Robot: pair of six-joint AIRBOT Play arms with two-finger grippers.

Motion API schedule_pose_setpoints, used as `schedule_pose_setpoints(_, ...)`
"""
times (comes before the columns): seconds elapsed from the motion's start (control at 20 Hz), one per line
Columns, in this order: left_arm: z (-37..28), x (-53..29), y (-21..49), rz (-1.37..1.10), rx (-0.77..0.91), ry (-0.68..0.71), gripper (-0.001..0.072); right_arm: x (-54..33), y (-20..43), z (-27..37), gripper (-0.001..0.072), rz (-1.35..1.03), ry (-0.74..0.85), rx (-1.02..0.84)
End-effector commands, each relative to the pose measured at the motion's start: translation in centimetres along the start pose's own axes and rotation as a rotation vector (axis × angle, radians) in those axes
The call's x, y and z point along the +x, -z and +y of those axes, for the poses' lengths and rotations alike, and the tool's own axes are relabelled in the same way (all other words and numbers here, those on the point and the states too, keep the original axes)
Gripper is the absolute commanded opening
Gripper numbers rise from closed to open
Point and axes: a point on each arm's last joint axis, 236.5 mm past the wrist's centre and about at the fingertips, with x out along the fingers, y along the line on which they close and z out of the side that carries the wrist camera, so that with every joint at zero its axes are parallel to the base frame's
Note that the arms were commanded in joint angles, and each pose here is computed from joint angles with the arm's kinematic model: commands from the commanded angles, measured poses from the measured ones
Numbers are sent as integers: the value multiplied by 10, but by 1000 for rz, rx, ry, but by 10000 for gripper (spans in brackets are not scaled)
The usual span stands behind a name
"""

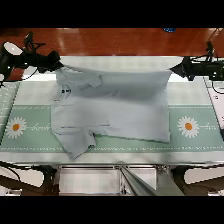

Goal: Fold the shirts.

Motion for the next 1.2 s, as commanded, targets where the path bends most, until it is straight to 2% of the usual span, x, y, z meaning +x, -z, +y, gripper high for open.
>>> schedule_pose_setpoints(0.0,9,14,17,91,26,-9,17,23,16,-17,21,84,64,-42)
schedule_pose_setpoints(0.2,42,-7,40,233,62,-71,17,-3,40,-37,21,200,107,8)
schedule_pose_setpoints(0.45,67,-4,116,494,94,-87,17,-7,99,-58,21,420,186,-4)
schedule_pose_setpoints(0.7,71,-1,168,645,67,-81,18,6,126,-71,36,452,220,92)
schedule_pose_setpoints(0.75,70,-4,170,659,57,-81,55,4,127,-71,172,452,235,126)
schedule_pose_setpoints(0.8,68,-9,174,685,55,-77,233,1,129,-67,392,463,231,131)
schedule_pose_setpoints(0.85,64,-16,178,721,54,-70,506,-4,129,-62,413,468,227,123)
schedule_pose_setpoints(1.0,53,-41,182,774,39,-66,510,-31,117,-47,413,414,245,76)
schedule_pose_setpoints(1.15,36,-68,171,699,99,-59,509,-78,101,-43,413,320,369,14)
